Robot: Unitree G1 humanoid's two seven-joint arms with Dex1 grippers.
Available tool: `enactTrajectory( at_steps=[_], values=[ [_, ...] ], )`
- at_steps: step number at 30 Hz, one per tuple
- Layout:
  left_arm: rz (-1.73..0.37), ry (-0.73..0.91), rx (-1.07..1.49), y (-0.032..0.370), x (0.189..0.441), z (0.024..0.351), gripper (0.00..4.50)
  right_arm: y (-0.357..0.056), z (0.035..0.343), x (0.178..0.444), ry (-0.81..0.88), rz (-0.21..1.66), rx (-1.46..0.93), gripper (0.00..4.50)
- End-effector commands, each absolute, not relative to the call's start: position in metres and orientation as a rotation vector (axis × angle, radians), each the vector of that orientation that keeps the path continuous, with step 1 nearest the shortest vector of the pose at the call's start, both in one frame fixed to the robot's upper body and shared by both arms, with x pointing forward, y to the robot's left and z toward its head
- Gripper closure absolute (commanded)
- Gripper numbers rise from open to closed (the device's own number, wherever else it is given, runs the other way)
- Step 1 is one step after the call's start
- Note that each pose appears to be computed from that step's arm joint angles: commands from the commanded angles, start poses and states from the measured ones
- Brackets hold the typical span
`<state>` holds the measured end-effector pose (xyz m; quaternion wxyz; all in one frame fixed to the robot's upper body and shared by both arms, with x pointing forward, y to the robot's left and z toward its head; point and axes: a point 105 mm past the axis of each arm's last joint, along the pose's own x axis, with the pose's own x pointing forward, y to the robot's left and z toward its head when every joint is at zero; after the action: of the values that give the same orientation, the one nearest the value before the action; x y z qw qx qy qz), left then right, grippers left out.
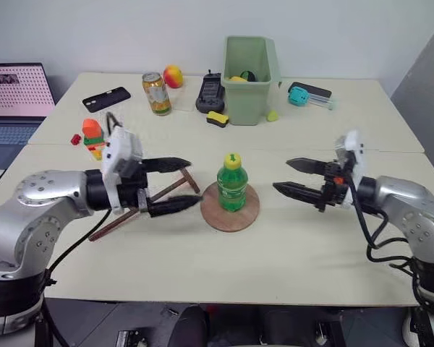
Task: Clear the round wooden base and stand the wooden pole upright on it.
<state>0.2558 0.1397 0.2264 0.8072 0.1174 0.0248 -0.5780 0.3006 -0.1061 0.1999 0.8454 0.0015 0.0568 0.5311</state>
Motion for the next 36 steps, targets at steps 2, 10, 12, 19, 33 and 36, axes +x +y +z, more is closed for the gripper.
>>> enactTrajectory(
  at_steps=[2, 10, 12, 19, 33, 36],
  values=[
    [-1.201, -0.033, 0.263, 0.139, 0.260, 0.240, 0.18, -0.084, 0.210, 0.306, 0.053, 1.146, -0.016, 0.01],
    [-1.162, -0.070, 0.262, 0.140, 0.263, 0.244, 0.18, -0.055, 0.214, 0.317, -0.008, 1.181, -0.020, 0.01],
    [-1.153, -0.074, 0.263, 0.142, 0.263, 0.245, 0.18, -0.050, 0.215, 0.317, -0.014, 1.196, -0.009, 0.01],
    [-1.146, -0.082, 0.268, 0.140, 0.262, 0.245, 0.18, -0.039, 0.215, 0.320, -0.033, 1.210, -0.002, 0.37],
    [-1.138, -0.108, 0.262, 0.134, 0.265, 0.249, 0.18, -0.034, 0.223, 0.315, -0.077, 1.252, 0.037, 3.12],
    [-1.138, -0.108, 0.258, 0.133, 0.265, 0.249, 0.18, -0.041, 0.242, 0.322, -0.131, 1.200, 0.059, 3.12]
  ],
)
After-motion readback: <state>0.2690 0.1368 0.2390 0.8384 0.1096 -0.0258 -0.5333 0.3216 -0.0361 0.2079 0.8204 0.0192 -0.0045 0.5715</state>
